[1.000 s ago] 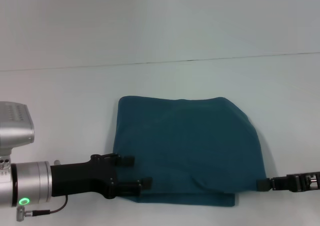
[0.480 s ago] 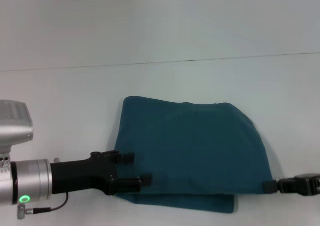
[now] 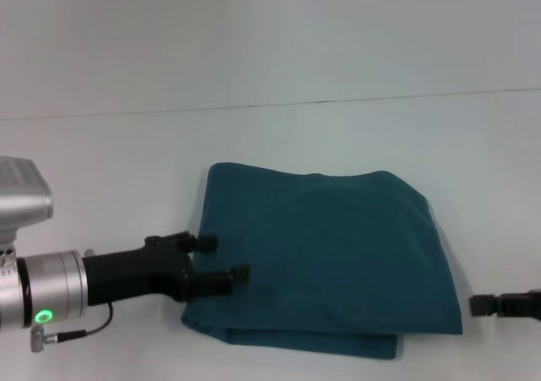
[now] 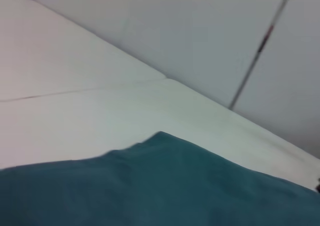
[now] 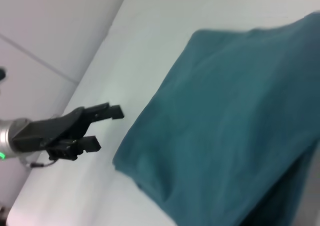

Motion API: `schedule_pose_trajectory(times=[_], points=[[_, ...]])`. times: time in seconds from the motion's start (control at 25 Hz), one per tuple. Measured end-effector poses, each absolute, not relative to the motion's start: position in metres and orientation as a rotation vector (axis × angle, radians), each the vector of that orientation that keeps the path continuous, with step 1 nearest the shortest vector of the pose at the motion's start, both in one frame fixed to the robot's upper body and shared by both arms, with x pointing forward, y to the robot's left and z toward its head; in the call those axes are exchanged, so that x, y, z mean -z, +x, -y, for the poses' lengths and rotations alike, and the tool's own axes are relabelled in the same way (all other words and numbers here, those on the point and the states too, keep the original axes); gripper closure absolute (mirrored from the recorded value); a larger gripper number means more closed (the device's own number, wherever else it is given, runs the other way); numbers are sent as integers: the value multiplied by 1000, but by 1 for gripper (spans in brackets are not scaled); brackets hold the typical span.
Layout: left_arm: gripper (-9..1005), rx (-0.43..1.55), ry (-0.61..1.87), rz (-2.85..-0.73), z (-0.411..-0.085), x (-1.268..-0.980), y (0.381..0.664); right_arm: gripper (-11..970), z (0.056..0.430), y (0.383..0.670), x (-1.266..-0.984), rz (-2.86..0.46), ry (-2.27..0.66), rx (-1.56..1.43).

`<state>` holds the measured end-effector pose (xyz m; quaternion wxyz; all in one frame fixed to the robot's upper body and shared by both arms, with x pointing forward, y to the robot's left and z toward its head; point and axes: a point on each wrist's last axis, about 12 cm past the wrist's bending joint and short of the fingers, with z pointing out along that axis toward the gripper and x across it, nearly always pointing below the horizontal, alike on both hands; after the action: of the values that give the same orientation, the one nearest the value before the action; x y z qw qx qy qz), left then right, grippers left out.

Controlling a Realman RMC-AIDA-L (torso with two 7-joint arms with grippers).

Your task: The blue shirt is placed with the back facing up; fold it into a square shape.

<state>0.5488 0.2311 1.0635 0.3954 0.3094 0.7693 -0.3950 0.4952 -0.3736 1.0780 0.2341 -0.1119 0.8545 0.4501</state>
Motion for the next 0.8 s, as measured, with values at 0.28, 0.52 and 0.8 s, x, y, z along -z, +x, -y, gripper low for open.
schedule_pose_trajectory(times=[0.28,0.52,0.8], points=[[110,985,621,-2031,-237,-1065,560,621,395,489,-1090,-2142,-237,-1191],[110,1034,508,-2128,-250,-1070,560,251,391,496,-1100,-1990,-282,-1181],[110,1051,421,-2249,-261,-1068,556,110,376,514,-1108,-1921,-321,-1198]])
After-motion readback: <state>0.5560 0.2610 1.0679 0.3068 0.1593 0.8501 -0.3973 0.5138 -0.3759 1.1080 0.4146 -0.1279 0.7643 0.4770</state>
